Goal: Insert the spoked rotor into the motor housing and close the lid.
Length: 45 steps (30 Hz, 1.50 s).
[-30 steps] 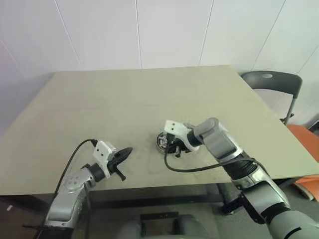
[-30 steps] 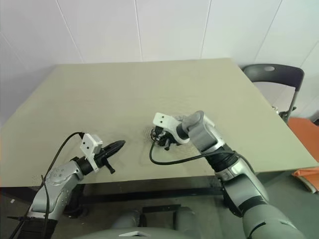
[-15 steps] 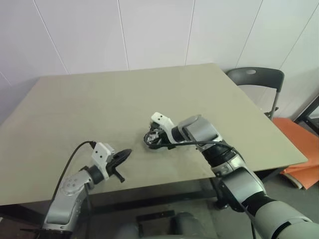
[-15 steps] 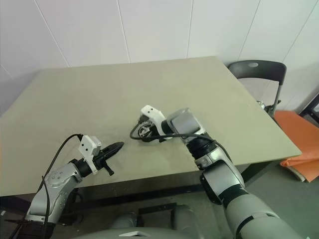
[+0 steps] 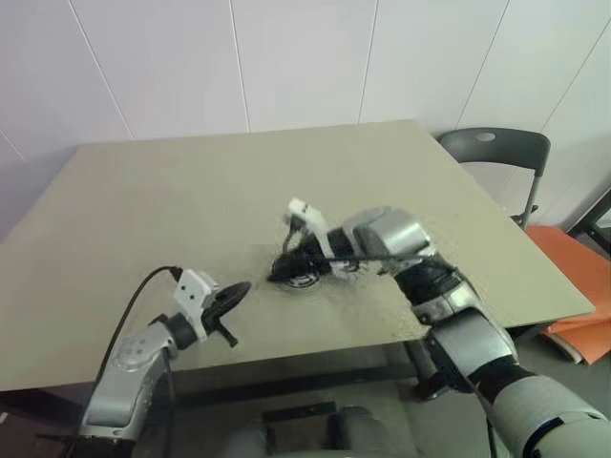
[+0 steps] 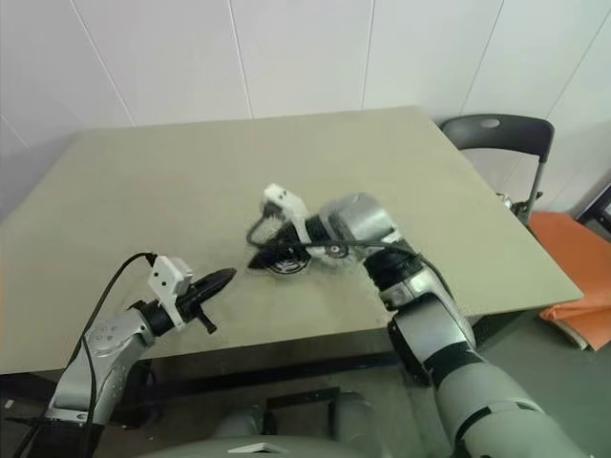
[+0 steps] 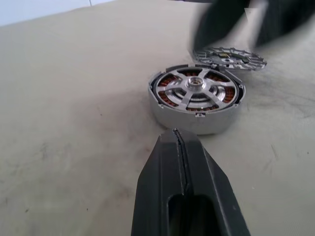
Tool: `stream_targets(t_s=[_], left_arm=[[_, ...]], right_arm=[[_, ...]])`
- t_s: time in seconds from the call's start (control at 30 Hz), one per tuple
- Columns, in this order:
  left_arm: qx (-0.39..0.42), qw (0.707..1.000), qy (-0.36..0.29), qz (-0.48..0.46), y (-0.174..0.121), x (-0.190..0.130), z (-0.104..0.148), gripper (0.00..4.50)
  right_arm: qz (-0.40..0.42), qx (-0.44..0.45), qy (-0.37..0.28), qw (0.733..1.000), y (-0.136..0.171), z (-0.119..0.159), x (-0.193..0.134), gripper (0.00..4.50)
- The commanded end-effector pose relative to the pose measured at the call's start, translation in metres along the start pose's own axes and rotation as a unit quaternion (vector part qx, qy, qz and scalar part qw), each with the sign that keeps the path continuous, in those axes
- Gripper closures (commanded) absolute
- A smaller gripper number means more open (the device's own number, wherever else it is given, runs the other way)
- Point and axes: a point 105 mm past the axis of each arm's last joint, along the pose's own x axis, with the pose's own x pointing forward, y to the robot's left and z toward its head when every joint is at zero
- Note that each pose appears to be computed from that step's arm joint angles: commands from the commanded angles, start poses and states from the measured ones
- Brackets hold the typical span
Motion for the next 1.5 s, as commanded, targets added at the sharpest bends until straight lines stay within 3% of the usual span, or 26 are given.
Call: stream_targets(t_s=[0.03,0.13,0.23,0.4,0.5,0.57,0.63,0.8,1.27,1.5], left_arm=[[0.009,1.0,-0.03,0.002,0.006,0.0,0.015,4.5],[-0.004,0.999,-0.036,-0.016,0.004,0.001,0.017,4.5],[-0.017,0.998,-0.044,-0.037,-0.001,0.0,0.021,4.5],[-0.018,0.997,-0.048,-0.05,0.0,-0.002,0.026,4.5],[-0.019,0.997,-0.046,-0.052,-0.001,-0.002,0.025,4.5],[-0.02,0.997,-0.045,-0.054,-0.002,-0.001,0.025,4.5],[-0.021,0.997,-0.045,-0.055,-0.003,0.0,0.024,4.5],[-0.021,0.997,-0.046,-0.055,-0.003,0.002,0.024,4.5],[-0.021,0.997,-0.049,-0.05,-0.003,0.002,0.027,4.5],[-0.018,0.997,-0.049,-0.052,-0.002,0.005,0.03,4.5]], right_arm=[[-0.104,-0.15,-0.062,0.981,-0.03,0.041,-0.027,2.09],[-0.179,-0.256,0.054,0.948,-0.065,0.011,-0.047,2.09],[-0.247,-0.332,0.174,0.894,-0.098,-0.02,-0.076,2.68],[-0.301,-0.378,0.293,0.825,-0.125,-0.048,-0.122,4.4],[-0.309,-0.392,0.359,0.789,-0.132,-0.062,-0.144,4.46],[-0.299,-0.383,0.398,0.778,-0.133,-0.076,-0.156,4.46],[-0.27,-0.355,0.423,0.789,-0.129,-0.091,-0.16,4.46],[-0.2,-0.299,0.395,0.846,-0.112,-0.105,-0.144,4.46],[-0.173,-0.255,0.343,0.887,-0.098,-0.116,-0.117,4.46],[-0.142,-0.202,0.277,0.928,-0.081,-0.112,-0.096,4.46]])
